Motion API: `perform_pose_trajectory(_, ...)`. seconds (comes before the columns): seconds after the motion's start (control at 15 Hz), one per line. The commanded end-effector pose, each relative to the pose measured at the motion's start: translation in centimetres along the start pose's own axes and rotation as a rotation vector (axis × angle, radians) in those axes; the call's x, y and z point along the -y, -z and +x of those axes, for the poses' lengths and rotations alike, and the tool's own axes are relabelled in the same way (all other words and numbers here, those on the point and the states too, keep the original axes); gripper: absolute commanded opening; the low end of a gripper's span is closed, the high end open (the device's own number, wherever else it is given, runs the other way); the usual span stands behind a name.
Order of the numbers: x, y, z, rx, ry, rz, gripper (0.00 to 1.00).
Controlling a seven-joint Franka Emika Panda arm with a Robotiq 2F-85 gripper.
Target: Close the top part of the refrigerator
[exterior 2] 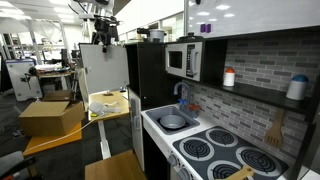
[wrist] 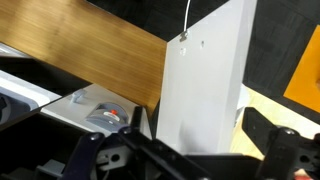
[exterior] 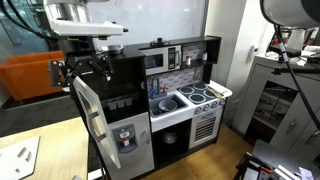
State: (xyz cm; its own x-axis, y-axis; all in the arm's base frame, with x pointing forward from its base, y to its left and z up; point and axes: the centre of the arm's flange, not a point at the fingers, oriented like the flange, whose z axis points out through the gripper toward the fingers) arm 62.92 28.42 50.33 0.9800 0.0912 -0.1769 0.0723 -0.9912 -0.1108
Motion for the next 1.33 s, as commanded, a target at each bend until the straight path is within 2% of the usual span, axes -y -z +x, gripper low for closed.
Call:
perform_pose_trajectory(0.0, -0.6, 0.7, -1.8, -0.048, -0.021, -0.088, 1.00)
perform_pose_trajectory(0.4, -1.5, 1.1, -3.5, -0.084, -0.017, -0.189, 1.00)
perform_pose_trajectory(1.27, -2.7, -0.6, -5.4, -0.121, -0.033, -0.379, 1.00)
